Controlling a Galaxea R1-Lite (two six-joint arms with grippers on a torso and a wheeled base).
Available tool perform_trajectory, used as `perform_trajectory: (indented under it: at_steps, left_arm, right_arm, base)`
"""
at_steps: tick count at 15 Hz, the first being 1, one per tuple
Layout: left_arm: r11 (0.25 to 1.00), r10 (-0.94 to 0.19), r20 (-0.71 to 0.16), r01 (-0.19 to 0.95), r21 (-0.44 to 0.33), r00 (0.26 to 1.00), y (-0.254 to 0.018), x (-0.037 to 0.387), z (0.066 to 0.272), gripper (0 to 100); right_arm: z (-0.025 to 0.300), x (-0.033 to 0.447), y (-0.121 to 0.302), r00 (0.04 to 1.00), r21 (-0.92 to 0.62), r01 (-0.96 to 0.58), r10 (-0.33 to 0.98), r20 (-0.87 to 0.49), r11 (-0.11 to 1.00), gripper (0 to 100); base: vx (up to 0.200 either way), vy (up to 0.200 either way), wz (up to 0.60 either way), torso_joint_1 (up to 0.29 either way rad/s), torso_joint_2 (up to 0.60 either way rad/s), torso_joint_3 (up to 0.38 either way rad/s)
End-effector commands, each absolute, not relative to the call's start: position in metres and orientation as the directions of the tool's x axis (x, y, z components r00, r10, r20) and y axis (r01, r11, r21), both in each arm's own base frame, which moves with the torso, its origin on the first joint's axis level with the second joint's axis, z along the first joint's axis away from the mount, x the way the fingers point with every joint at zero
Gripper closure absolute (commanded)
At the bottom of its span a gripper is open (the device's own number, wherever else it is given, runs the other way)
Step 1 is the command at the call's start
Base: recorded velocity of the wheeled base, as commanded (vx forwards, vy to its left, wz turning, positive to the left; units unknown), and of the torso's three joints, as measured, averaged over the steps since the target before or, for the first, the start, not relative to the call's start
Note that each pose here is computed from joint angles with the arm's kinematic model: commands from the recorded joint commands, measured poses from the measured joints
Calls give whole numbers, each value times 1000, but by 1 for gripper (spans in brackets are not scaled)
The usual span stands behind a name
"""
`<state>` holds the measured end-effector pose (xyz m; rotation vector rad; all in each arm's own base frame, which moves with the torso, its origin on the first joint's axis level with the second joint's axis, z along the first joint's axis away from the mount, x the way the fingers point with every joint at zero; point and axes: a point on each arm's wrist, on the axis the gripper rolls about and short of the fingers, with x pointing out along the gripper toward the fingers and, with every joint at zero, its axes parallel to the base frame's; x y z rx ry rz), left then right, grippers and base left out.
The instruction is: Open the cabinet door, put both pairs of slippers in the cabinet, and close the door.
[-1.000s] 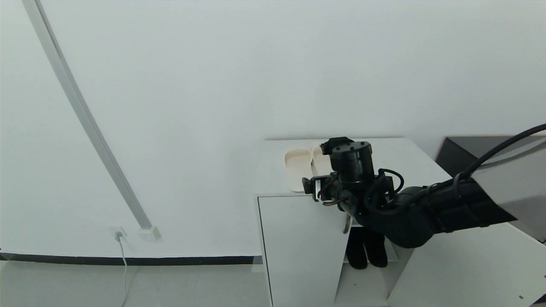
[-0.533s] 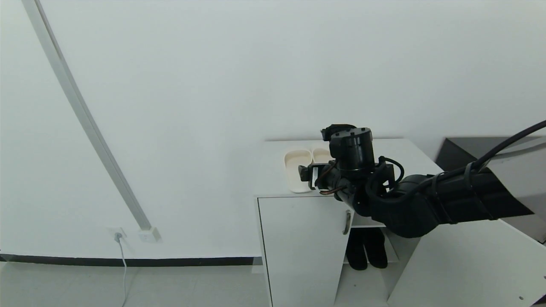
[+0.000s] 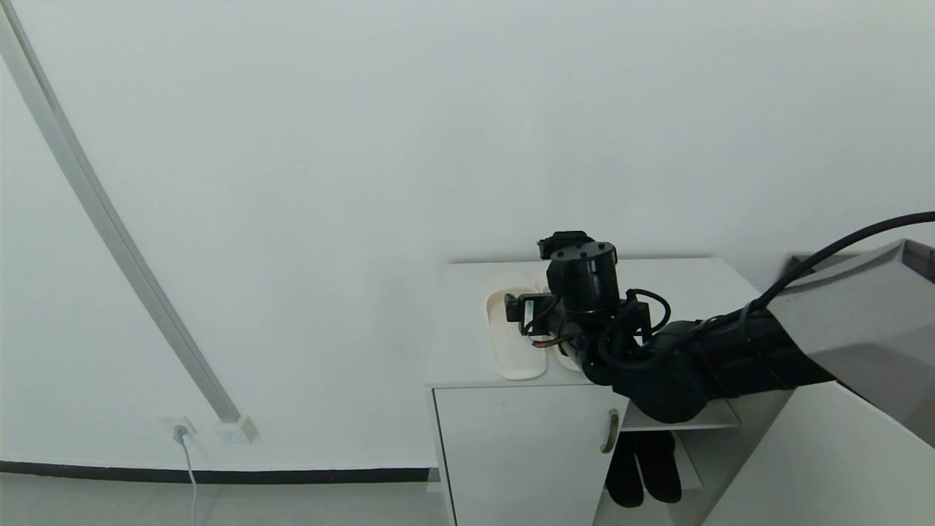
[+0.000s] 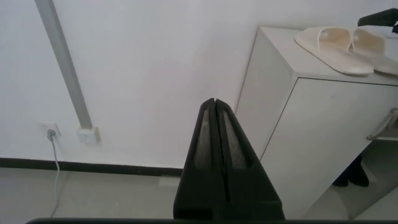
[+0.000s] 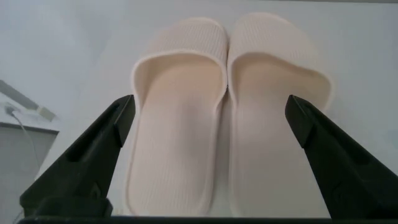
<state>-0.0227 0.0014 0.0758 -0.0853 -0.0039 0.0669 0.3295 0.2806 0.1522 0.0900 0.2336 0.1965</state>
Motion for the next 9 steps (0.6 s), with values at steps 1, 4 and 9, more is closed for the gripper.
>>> perform_trajectory:
  at_steps: [1,4,9]
  left_arm:
    - [994,67,0,-67,-84,998,1,-23,76,100]
    - [994,67,0,-67,-84,998,1,-23,76,100]
    - [994,67,0,-67,-87,998,1,-23,76,100]
  right_arm:
    - [132,335,286,947,93,-183,201,-250,979,0]
    - [120,343,289,945,65,-180,191,-264,982,0]
    - [107,369,296,954,49,-164,171,-246,985,0]
  base:
    - [0,0,0,0,0,0]
    - [0,0,0,0,0,0]
    - [0,0,0,0,0,0]
